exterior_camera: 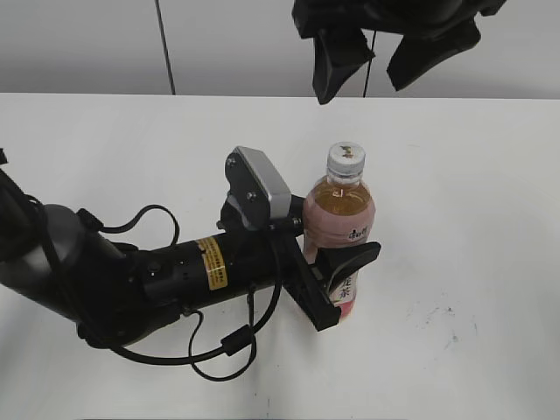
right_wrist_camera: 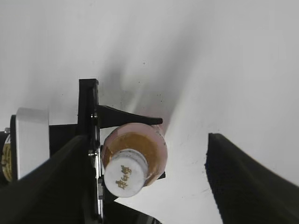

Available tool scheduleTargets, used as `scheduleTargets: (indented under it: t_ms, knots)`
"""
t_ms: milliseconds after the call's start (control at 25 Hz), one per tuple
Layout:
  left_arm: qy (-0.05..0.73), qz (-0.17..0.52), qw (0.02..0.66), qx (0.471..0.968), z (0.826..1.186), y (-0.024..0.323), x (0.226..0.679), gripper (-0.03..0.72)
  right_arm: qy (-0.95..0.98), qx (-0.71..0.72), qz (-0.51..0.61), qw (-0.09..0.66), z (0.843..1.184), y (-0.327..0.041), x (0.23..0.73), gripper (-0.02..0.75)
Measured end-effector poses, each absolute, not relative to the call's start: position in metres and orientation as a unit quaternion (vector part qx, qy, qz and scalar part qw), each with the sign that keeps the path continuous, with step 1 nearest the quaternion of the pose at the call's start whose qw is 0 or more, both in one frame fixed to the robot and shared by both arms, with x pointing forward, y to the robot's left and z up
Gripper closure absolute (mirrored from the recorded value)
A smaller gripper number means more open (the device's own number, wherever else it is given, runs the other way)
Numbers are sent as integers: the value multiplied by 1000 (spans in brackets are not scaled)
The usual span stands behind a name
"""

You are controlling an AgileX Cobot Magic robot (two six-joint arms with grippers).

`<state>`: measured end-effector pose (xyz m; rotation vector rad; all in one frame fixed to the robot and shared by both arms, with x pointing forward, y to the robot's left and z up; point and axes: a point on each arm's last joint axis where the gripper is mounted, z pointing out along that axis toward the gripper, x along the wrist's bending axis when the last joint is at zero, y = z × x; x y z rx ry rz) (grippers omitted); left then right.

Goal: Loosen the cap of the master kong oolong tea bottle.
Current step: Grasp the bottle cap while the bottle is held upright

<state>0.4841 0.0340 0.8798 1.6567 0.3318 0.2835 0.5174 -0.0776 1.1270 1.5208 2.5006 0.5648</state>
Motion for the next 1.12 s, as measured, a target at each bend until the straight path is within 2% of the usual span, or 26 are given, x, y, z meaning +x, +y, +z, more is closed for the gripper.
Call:
scheduleTargets:
  t_ms: [280, 720, 840, 960, 1120]
  knots:
    - [146, 125, 655, 731, 880, 34, 484, 288, 831, 528, 172, 33, 1105, -65, 523, 177]
    - [146, 125, 655, 731, 880, 34, 484, 288, 834, 536, 133, 9, 1080, -67, 518, 207]
    - [146, 125, 655, 731, 880, 34, 484, 288, 834, 536, 133, 7, 1080, -67, 518, 275]
    - [146, 125, 655, 731, 880, 34, 484, 288, 835, 534, 133, 8, 1080, -67, 518, 469]
    - [147, 125, 655, 731, 880, 34, 484, 288, 882, 451, 132, 20, 1080, -67, 518, 463]
